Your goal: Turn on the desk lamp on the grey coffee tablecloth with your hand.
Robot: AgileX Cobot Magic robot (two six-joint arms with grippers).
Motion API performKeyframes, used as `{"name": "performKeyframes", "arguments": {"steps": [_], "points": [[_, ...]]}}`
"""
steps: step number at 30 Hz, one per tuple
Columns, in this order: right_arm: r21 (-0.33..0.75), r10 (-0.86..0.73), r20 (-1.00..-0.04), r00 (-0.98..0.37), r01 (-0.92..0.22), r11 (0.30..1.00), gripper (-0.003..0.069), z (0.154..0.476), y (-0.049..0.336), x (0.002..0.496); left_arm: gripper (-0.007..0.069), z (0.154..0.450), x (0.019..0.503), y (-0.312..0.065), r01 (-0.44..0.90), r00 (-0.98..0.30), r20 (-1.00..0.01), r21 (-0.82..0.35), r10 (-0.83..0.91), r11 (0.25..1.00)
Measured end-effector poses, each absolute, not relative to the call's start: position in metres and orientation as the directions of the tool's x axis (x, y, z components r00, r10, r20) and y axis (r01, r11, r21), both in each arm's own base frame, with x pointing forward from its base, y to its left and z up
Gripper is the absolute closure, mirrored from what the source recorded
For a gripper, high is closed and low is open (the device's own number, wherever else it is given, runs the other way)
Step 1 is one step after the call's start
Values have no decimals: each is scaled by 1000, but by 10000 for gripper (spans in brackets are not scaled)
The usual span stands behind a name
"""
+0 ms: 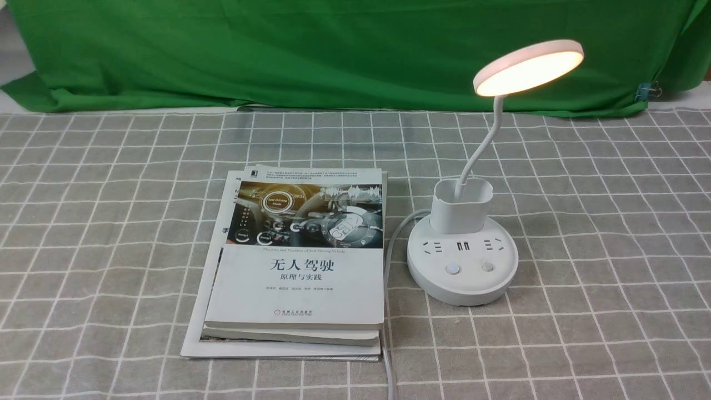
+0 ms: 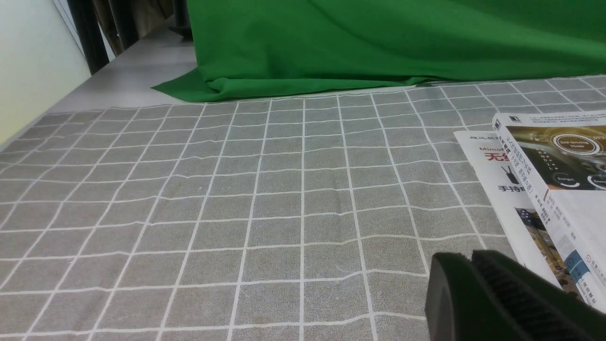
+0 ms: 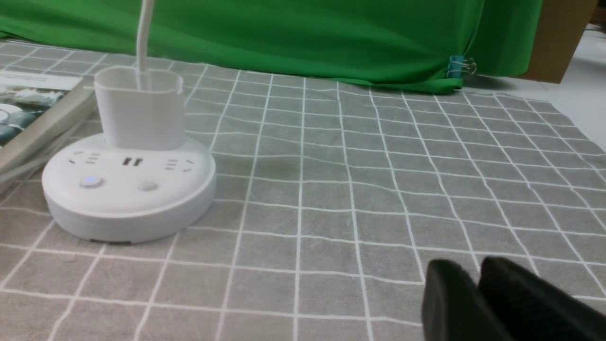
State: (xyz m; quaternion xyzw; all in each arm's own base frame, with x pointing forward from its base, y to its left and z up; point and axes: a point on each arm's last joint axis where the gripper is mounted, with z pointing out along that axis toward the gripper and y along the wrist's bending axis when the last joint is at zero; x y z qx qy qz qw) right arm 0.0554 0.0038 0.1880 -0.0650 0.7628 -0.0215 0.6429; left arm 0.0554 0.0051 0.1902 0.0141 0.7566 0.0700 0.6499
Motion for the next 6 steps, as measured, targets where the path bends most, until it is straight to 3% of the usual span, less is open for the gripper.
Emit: {"name": "performKeyframes", "arguments": {"steps": [6], "points": [[-116, -126, -978, -165, -71, 991, 497, 188, 4, 55, 606, 190, 55, 5, -70, -155, -982, 124, 112, 990]]}}
